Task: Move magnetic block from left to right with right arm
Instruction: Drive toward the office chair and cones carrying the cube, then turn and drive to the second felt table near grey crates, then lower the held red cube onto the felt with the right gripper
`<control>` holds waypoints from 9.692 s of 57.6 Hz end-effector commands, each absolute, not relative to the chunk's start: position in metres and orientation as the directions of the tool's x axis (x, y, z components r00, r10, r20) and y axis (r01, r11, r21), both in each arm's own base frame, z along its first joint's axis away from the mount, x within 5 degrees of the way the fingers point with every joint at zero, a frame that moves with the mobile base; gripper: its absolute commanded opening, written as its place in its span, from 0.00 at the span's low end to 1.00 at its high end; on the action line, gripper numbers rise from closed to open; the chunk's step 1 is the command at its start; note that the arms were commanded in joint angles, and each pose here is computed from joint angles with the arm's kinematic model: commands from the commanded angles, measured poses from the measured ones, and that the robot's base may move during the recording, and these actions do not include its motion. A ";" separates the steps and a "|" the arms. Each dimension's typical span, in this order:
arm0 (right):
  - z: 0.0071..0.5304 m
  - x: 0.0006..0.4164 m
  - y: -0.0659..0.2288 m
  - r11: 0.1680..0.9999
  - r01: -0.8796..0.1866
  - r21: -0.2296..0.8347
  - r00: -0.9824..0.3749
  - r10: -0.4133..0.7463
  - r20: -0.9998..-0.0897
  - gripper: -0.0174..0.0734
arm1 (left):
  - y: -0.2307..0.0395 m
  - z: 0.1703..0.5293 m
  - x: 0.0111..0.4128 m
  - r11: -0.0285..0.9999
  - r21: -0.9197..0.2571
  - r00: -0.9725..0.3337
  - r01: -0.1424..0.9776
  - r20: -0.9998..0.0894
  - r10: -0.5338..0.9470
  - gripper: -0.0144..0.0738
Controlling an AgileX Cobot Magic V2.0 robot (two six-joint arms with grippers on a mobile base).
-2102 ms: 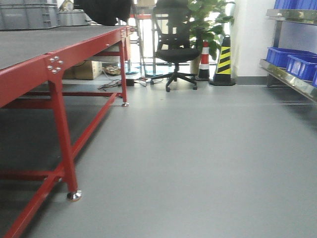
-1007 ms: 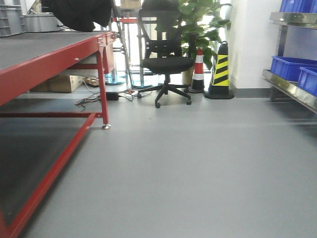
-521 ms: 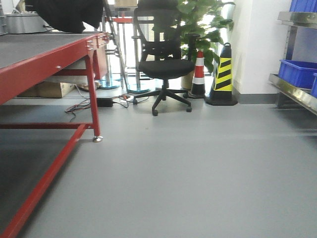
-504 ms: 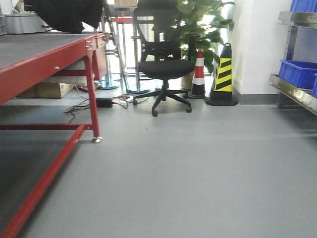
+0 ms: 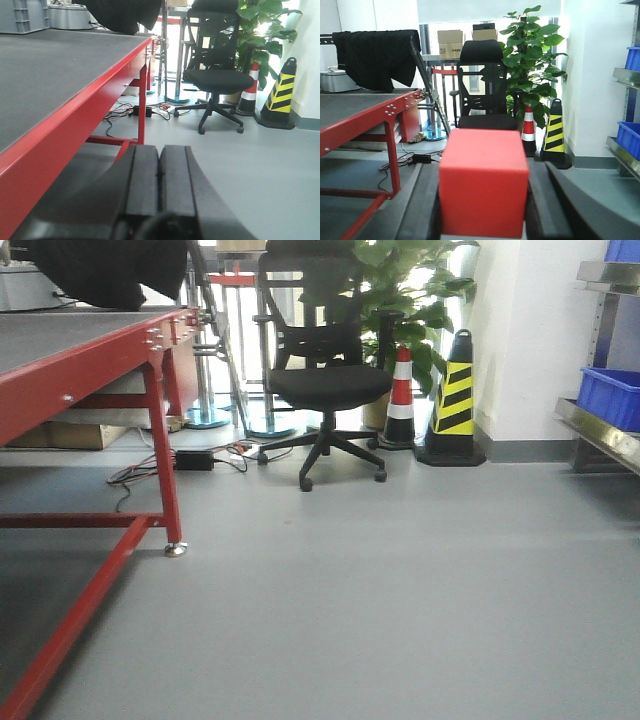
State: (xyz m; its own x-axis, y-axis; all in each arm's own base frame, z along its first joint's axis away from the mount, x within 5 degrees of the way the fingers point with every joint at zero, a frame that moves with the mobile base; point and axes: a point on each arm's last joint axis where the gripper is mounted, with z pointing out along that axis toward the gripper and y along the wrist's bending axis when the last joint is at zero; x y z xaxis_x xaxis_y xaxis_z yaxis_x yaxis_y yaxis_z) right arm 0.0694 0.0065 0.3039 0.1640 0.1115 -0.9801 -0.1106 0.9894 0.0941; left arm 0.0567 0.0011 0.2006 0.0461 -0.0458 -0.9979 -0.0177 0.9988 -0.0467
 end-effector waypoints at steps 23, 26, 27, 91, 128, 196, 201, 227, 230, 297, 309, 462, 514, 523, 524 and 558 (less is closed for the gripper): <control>0.322 0.067 0.005 0.991 -0.105 0.087 0.272 0.112 -0.956 0.54 | 0.001 0.206 0.056 0.998 -0.056 0.127 -0.011 -0.990 -0.055 0.02; 0.322 0.067 0.005 0.991 -0.105 0.087 0.272 0.112 -0.956 0.54 | 0.001 0.206 0.056 0.998 -0.056 0.127 -0.011 -0.990 -0.055 0.02; 0.322 0.067 0.005 0.991 -0.105 0.087 0.272 0.112 -0.956 0.54 | 0.001 0.206 0.056 0.998 -0.056 0.127 -0.011 -0.990 -0.055 0.02; 0.322 0.067 0.005 0.991 -0.105 0.087 0.272 0.112 -0.956 0.54 | 0.001 0.206 0.056 0.998 -0.056 0.127 -0.011 -0.990 -0.055 0.02; 0.322 0.067 0.005 0.991 -0.105 0.087 0.272 0.112 -0.956 0.54 | 0.001 0.206 0.056 0.998 -0.056 0.127 -0.011 -0.990 -0.055 0.02; 0.322 0.067 0.005 0.991 -0.105 0.087 0.272 0.112 -0.956 0.54 | 0.001 0.206 0.056 0.998 -0.056 0.127 -0.011 -0.990 -0.055 0.02; 0.322 0.067 0.005 0.991 -0.105 0.087 0.272 0.112 -0.956 0.54 | 0.001 0.206 0.056 0.998 -0.056 0.127 -0.011 -0.990 -0.055 0.02; 0.322 0.067 0.005 0.991 -0.105 0.087 0.272 0.112 -0.956 0.54 | 0.001 0.206 0.056 0.998 -0.056 0.127 -0.011 -0.990 -0.055 0.02; 0.322 0.067 0.005 0.991 -0.105 0.087 0.272 0.112 -0.956 0.54 | 0.001 0.206 0.056 0.998 -0.056 0.127 -0.011 -0.990 -0.055 0.02; 0.322 0.067 0.005 0.991 -0.105 0.087 0.272 0.112 -0.956 0.54 | 0.001 0.206 0.056 0.998 -0.056 0.127 -0.011 -0.990 -0.055 0.02; 0.322 0.067 0.005 0.991 -0.105 0.087 0.272 0.112 -0.956 0.54 | 0.001 0.206 0.056 0.998 -0.056 0.127 -0.011 -0.990 -0.055 0.02; 0.323 0.066 0.005 0.991 -0.105 0.087 0.293 0.114 -0.949 0.54 | 0.001 0.206 0.056 0.998 -0.056 0.127 -0.011 -0.990 -0.055 0.02; 0.288 0.231 0.074 0.973 -0.179 0.144 -0.626 0.000 -0.780 0.54 | 0.001 0.206 0.056 0.998 -0.056 0.127 -0.011 -0.990 -0.055 0.02; 0.273 0.254 0.115 0.974 -0.131 0.183 -0.820 -0.002 -0.573 0.54 | 0.001 0.206 0.056 0.998 -0.056 0.127 -0.011 -0.990 -0.055 0.02; 0.274 0.255 0.120 0.975 -0.125 0.185 -0.835 -0.003 -0.551 0.54 | 0.001 0.206 0.056 0.998 -0.056 0.127 -0.011 -0.990 -0.055 0.02; 0.256 0.305 0.240 0.987 -0.024 0.159 -0.983 0.006 -0.181 0.54 | 0.001 0.206 0.056 0.998 -0.056 0.127 -0.011 -0.990 -0.055 0.02</control>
State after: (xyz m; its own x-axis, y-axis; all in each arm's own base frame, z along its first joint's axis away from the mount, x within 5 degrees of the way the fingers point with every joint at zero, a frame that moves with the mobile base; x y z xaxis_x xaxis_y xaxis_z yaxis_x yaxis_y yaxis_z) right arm 0.3047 0.2287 0.2285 -0.9902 0.0019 -0.1397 -0.0119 0.9951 0.0983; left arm 0.0567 0.0011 0.2006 0.0461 -0.0458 -0.9979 -0.0177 0.9988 -0.0467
